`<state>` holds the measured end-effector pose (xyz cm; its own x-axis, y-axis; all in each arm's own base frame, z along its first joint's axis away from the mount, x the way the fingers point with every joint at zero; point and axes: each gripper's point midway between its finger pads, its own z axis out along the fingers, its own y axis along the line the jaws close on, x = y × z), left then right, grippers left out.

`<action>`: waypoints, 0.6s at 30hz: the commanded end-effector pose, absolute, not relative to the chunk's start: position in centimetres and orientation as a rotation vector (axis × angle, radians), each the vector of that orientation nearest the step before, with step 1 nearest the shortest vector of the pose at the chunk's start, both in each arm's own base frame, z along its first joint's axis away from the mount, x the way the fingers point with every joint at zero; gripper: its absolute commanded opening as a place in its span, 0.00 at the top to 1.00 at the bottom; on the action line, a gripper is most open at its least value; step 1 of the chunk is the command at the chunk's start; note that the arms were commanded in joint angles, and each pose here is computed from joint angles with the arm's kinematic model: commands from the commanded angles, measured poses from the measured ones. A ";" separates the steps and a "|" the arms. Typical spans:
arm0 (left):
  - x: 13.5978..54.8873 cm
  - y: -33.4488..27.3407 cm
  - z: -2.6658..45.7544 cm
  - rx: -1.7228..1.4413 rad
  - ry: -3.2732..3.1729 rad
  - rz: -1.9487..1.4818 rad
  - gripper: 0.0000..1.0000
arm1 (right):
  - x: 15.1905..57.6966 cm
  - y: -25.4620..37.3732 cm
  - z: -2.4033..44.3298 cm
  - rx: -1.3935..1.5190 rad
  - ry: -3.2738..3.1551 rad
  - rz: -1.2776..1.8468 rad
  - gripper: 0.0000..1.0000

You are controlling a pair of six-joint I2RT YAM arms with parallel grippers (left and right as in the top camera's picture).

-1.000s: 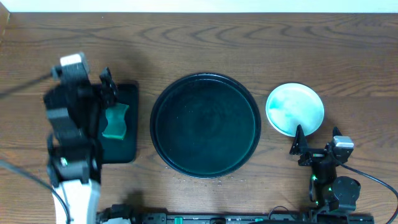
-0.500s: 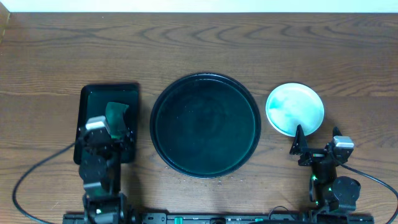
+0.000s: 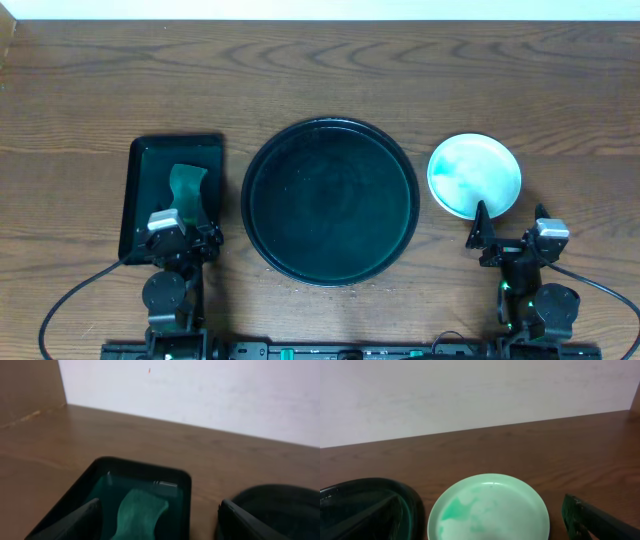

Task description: Clean dirty plates on tray and stack at the side

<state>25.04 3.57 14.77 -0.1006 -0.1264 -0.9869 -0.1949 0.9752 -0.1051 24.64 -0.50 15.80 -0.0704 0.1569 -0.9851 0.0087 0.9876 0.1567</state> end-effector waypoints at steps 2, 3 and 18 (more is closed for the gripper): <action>24.4 4.0 13.9 -0.267 1.698 0.089 0.26 | 24.6 -0.3 15.8 0.130 1.637 0.137 0.01; 24.3 4.1 13.6 -0.271 1.710 0.096 0.26 | 24.6 -0.3 15.8 0.130 1.637 0.137 0.01; 24.1 3.7 13.7 -0.247 1.707 0.078 0.26 | 24.6 -0.3 15.8 0.130 1.637 0.137 0.01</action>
